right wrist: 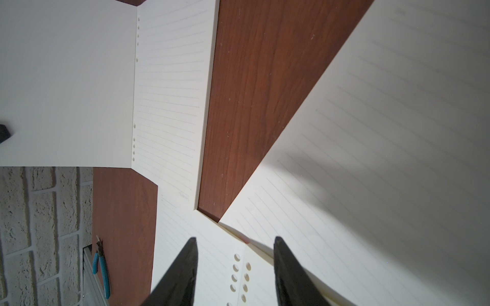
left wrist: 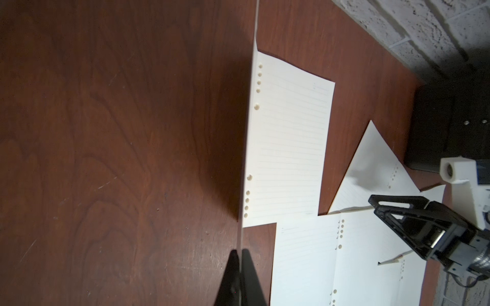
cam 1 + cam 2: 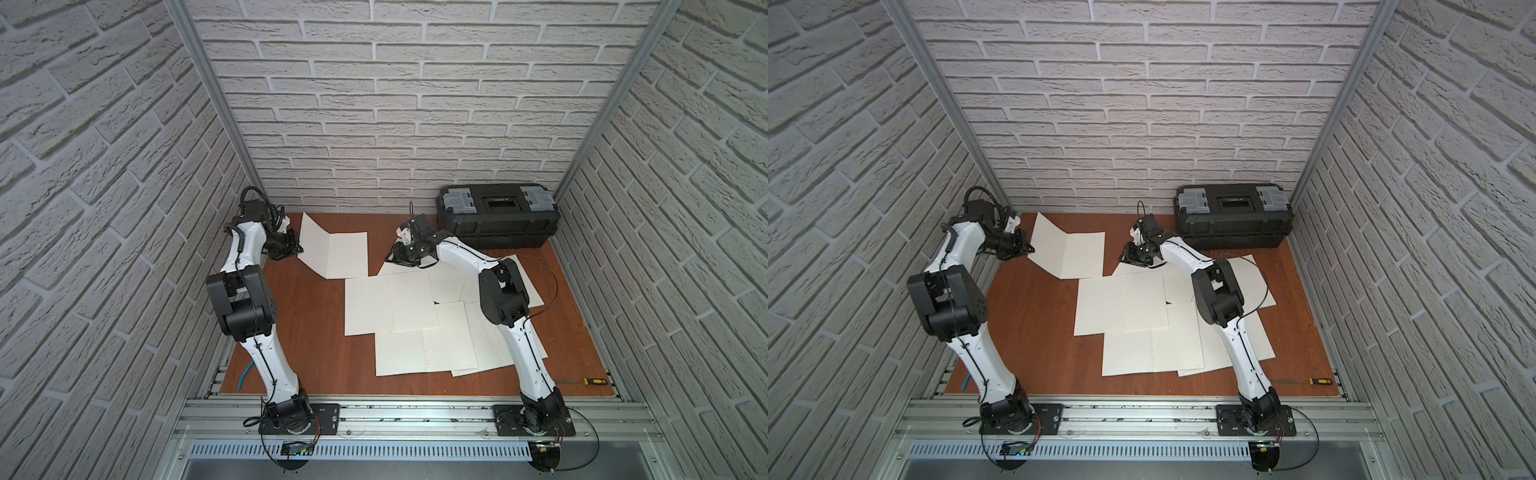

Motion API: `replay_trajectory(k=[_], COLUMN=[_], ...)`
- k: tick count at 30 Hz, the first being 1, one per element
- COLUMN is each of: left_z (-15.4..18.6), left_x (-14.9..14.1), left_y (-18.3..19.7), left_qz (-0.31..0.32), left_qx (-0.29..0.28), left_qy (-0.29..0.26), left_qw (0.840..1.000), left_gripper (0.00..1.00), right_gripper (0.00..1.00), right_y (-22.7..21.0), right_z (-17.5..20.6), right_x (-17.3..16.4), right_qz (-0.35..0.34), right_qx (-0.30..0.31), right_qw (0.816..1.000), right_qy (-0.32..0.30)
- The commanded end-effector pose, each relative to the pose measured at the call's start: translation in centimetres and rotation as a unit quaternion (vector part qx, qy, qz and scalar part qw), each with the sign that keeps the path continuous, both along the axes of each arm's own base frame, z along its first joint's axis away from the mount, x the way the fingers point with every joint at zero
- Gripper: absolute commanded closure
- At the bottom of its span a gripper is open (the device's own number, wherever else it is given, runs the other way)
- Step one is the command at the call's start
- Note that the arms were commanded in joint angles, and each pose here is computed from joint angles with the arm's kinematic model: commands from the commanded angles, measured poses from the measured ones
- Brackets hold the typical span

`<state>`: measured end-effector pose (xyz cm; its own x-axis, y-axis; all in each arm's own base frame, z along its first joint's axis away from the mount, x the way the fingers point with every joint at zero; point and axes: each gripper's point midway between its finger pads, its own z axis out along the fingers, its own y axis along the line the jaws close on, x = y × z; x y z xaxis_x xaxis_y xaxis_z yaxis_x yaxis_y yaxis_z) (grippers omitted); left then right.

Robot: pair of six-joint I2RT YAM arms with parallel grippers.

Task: Close the notebook
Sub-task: Close the notebook at the center of the board.

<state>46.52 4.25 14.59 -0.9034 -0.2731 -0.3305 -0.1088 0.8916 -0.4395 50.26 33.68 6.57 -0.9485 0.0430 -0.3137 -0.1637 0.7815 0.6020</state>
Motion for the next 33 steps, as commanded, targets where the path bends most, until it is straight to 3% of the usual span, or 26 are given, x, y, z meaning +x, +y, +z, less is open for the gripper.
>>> replay_trajectory(k=[1,33], left_z=[2.0,3.3], left_x=[0.2,1.8], left_y=[-1.5,-10.0], left_qz=[-0.029,-0.104], left_qx=[-0.004,-0.047], left_qy=[-0.028,-0.065], left_qw=[0.999,0.991], left_gripper=[0.96,0.77], right_gripper=[0.53,0.51], right_y=[0.5,0.3], right_z=[3.8,4.2], right_x=[0.2,-0.2], right_qz=[0.000,-0.005], right_qx=[0.026,0.033], right_qw=[0.999,0.999], right_qy=[-0.032,-0.036])
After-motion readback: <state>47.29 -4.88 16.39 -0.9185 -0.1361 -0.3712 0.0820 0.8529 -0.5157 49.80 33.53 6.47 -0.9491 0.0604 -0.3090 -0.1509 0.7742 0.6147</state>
